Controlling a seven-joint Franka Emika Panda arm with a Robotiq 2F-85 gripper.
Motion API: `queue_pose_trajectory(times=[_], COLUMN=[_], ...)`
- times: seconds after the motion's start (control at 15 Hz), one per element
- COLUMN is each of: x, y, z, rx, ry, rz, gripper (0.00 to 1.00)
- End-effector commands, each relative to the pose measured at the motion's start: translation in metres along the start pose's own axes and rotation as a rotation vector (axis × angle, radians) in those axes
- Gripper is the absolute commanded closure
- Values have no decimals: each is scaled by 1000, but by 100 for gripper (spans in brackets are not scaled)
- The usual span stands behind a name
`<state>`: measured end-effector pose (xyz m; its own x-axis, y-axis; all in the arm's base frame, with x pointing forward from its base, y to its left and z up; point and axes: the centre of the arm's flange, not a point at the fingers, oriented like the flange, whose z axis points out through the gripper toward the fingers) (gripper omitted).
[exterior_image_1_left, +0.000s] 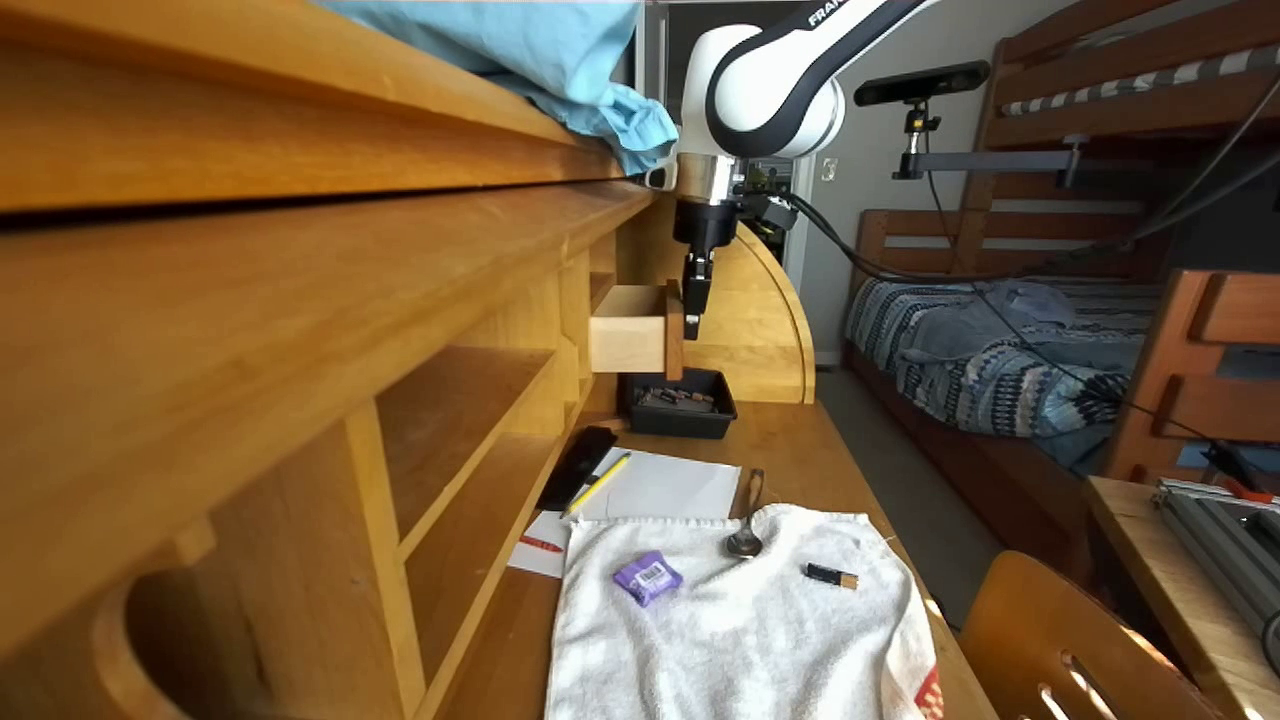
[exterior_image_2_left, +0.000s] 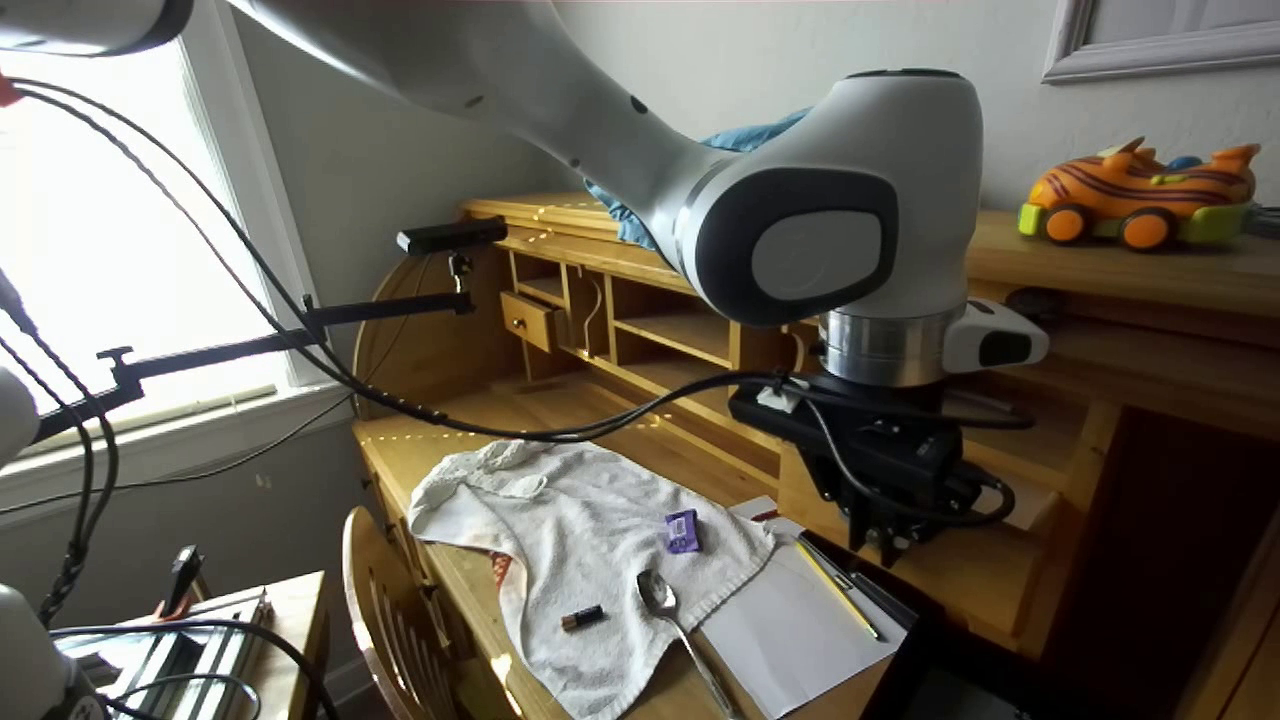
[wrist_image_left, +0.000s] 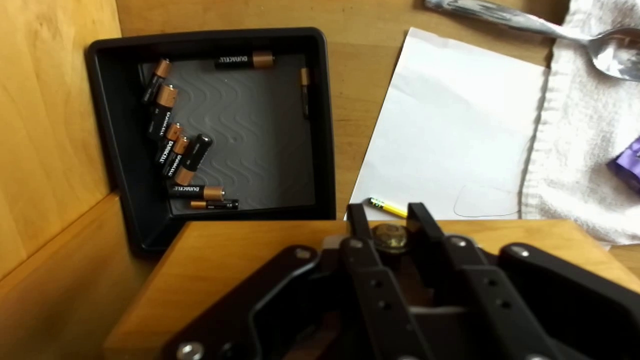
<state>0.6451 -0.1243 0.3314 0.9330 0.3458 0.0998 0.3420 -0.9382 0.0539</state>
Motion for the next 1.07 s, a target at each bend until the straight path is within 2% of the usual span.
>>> queue_pose_trajectory(times=[0.0,0.27,0.33,0.53,1.0], x=[0,0,0,3,20], y=[0,0,0,-3,3], z=[0,0,0,23,41], rx=[0,0,0,11,21], ry=[0,0,0,-5,23], rz=[0,0,0,3,20], gripper=[75,75,94,94,94])
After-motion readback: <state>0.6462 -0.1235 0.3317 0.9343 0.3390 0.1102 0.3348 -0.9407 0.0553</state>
